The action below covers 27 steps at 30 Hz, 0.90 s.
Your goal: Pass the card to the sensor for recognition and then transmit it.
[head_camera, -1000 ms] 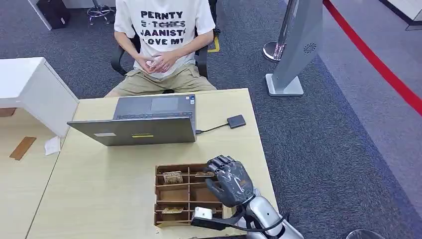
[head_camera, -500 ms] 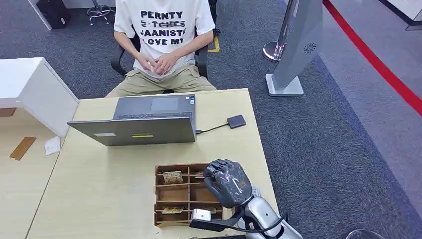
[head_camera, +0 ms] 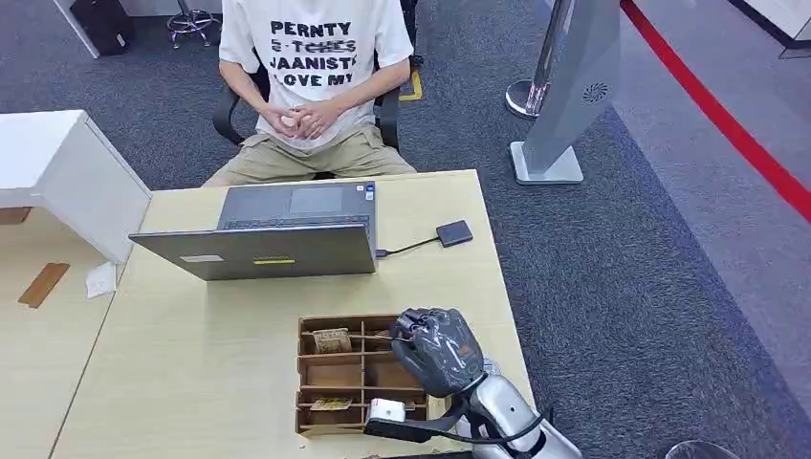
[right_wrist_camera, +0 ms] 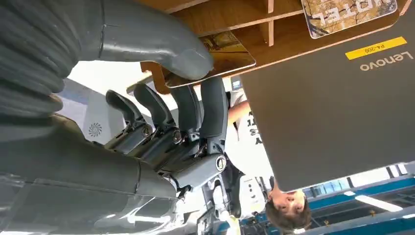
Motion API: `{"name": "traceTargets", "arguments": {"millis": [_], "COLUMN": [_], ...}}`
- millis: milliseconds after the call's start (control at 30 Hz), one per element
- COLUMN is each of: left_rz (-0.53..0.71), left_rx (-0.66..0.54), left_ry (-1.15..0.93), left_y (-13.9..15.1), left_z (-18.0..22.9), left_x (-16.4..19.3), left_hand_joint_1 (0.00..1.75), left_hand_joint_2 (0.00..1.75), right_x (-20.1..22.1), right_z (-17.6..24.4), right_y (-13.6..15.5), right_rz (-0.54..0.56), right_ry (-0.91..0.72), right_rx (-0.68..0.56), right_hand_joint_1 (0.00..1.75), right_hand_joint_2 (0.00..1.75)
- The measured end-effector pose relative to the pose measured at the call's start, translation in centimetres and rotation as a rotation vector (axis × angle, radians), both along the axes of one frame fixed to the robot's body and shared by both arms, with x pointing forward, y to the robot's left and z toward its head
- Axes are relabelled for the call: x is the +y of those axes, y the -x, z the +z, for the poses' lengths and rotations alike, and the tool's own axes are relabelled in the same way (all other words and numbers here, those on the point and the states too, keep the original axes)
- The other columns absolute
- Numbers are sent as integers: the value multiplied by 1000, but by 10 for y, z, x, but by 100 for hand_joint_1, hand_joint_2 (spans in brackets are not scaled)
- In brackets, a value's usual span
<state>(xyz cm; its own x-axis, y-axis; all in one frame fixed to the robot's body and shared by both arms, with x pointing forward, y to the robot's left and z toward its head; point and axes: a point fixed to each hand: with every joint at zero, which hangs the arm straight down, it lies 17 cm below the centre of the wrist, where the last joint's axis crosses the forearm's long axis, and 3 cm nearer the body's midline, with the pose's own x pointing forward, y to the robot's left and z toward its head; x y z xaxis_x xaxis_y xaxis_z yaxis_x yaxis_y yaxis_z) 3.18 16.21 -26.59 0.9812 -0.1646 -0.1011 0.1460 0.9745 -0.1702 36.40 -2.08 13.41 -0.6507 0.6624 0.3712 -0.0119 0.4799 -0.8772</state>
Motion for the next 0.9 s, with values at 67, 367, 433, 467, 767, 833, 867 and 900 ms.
{"name": "traceTargets", "arguments": {"millis": [67,367,433,467,767,833,867,900], "left_rz": [0,0,0,0,0,0,0,0], "left_rx": [0,0,0,0,0,0,0,0], "left_ry": [0,0,0,0,0,0,0,0], "left_y": [0,0,0,0,0,0,0,0], "left_z": [0,0,0,0,0,0,0,0], "left_x": [0,0,0,0,0,0,0,0], "left_hand_joint_1": [0,0,0,0,0,0,0,0], "left_hand_joint_2": [0,0,0,0,0,0,0,0], "right_x": [0,0,0,0,0,0,0,0], "right_z": [0,1,1,1,1,1,1,1], "right_y": [0,0,-1,-1,-1,-1,-1,-1], "right_rz": [0,0,0,0,1,1,1,1], "right_ry": [0,0,0,0,-2,-2,-2,-2], "right_rx": [0,-1,-2,-3,-1,-1,-1,-1], "right_hand_joint_1": [161,150,148,161,175,175,175,175], "right_hand_joint_2": [175,175,175,175,175,175,175,175]}}
